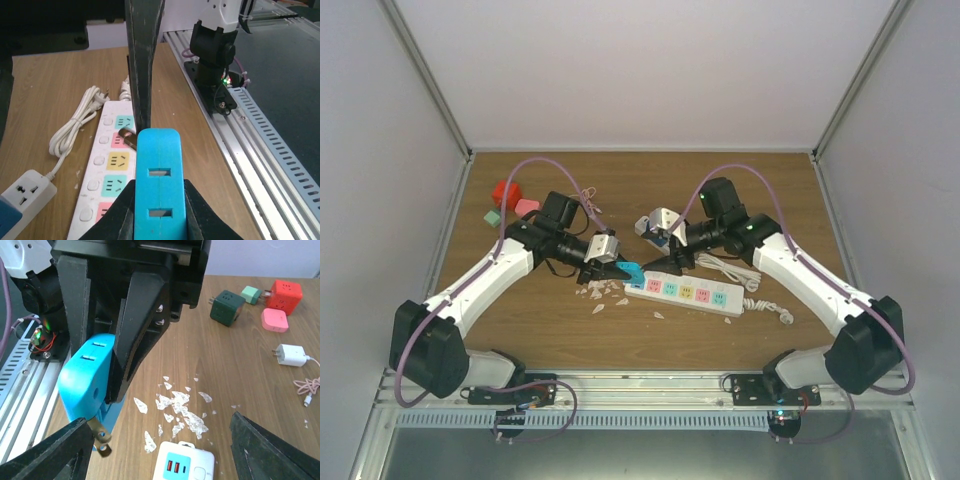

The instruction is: Pull the plug off the socket

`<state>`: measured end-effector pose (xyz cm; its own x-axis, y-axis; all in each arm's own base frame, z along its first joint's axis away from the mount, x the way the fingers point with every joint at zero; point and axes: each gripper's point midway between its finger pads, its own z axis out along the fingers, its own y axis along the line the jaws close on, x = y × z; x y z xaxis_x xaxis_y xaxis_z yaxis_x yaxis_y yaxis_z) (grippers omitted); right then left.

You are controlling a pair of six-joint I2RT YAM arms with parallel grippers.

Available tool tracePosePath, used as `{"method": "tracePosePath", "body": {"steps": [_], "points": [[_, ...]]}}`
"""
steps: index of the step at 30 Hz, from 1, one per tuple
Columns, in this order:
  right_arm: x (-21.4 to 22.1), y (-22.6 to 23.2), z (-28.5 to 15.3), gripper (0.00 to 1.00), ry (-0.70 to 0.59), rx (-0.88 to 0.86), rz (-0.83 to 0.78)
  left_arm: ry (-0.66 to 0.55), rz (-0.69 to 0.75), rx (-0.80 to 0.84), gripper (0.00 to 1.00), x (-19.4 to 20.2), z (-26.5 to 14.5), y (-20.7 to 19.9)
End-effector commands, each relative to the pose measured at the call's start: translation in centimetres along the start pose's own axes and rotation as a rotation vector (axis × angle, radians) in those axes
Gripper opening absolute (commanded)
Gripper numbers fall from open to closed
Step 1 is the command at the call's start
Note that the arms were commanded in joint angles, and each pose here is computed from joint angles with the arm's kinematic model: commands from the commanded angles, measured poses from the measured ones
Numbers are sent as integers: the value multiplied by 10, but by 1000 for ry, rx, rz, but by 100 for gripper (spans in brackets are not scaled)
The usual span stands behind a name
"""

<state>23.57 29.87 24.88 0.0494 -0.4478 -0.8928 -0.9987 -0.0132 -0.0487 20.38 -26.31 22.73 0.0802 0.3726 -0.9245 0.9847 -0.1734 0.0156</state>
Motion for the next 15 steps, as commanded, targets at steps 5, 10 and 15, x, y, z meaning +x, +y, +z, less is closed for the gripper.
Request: {"method": "tracePosePath", "body": {"steps": [5, 10, 15], "points": [[-1, -2, 18, 72, 34, -7, 2, -60, 59, 23, 9, -27, -2, -10], [-5, 1, 20, 67, 41, -25, 4, -56, 48, -2, 8, -30, -3, -5], [10, 4, 8, 62, 95, 17, -18, -44, 36, -91, 6, -32, -12, 9]]}}
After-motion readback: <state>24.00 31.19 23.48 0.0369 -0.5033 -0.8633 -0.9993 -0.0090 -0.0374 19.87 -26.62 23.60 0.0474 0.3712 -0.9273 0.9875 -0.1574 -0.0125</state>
